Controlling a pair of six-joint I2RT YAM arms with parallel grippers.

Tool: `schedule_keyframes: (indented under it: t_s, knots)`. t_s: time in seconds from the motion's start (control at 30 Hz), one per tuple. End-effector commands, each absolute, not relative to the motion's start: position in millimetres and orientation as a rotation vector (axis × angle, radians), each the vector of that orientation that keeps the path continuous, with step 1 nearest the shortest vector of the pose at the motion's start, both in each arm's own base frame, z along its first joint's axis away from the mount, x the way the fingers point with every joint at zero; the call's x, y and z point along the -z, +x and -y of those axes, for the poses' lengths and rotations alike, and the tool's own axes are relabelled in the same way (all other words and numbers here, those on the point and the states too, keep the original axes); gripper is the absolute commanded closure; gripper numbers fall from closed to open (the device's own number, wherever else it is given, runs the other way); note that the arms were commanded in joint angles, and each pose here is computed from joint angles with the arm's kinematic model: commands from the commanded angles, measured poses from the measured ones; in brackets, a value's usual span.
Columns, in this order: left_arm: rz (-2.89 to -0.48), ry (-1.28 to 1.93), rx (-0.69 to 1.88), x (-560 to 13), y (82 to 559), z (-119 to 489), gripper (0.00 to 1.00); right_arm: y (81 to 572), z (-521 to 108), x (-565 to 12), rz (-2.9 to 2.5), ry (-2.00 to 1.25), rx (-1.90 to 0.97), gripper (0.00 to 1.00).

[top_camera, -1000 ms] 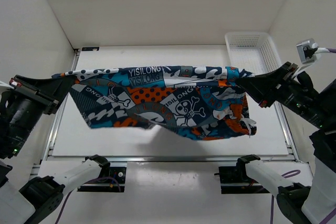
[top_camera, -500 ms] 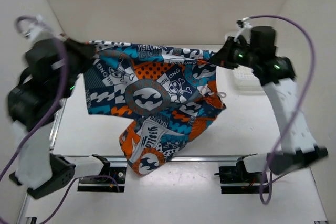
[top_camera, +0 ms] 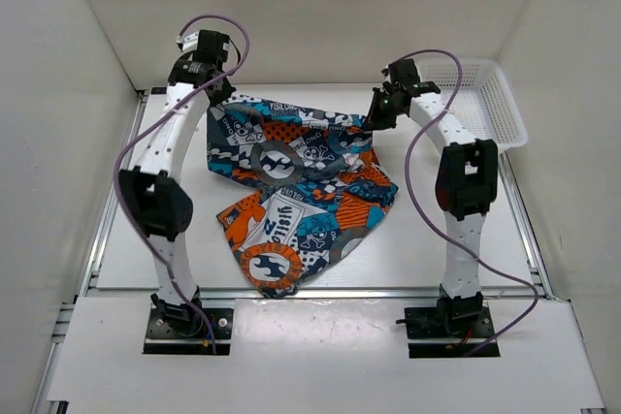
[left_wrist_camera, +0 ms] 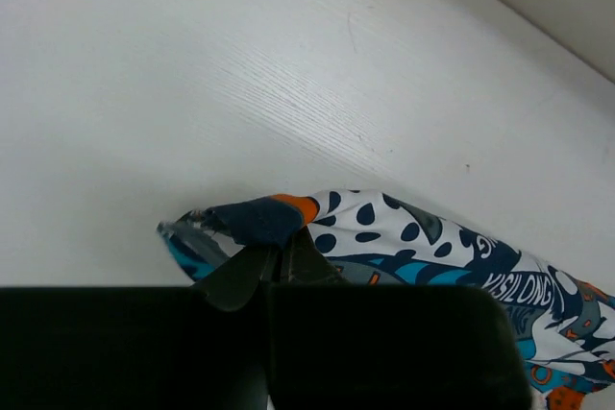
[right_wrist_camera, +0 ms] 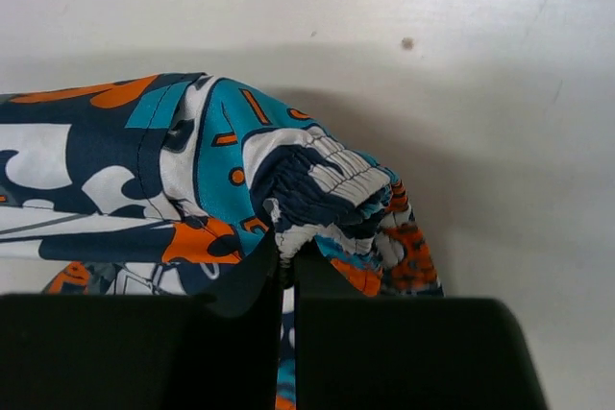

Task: Fold and stack the shorts
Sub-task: Fold the shorts

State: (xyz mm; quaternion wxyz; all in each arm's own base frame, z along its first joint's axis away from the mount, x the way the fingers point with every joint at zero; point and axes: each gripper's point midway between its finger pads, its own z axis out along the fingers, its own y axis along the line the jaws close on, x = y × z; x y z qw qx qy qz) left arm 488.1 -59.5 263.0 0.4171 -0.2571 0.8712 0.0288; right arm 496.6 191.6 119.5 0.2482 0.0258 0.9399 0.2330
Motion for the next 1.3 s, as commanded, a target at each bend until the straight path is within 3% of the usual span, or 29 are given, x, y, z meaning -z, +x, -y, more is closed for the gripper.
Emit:
schedule_keyframes:
  t_s: [0.0,0.33,0.47,0.73,0.8,1.0,1.27]
  knots:
    - [-2.089,-0.645,-0.030,-302.3,507.8,32.5,0.90,538.8,-174.1,-149.1,-2.436,0.054,-0.602,1.00]
    - [-2.084,-0.629,0.089,-307.7,535.6,22.3,0.90,555.4,-176.8,-159.3,-2.411,0.053,-0.678,1.00]
    - [-2.117,-0.603,0.149,-312.8,522.6,31.2,0.90,541.3,-179.9,-171.7,-2.421,0.038,-0.719,1.00]
    - [-2.277,-0.477,0.336,-304.4,393.8,88.4,0.90,472.3,-167.2,-194.5,-2.464,0.027,-0.711,1.00]
    - [-2.315,-0.454,0.366,-293.5,365.8,104.9,0.90,444.4,-162.1,-168.9,-2.556,0.054,-0.704,1.00]
    - [-2.533,-0.402,0.436,-213.3,267.3,152.1,0.90,363.5,-130.0,-137.7,-2.665,0.144,-0.578,1.00]
    - [-2.746,-0.334,0.461,-146.5,182.9,191.8,0.90,317.2,-87.3,-99.5,-2.756,0.263,-0.368,1.00]
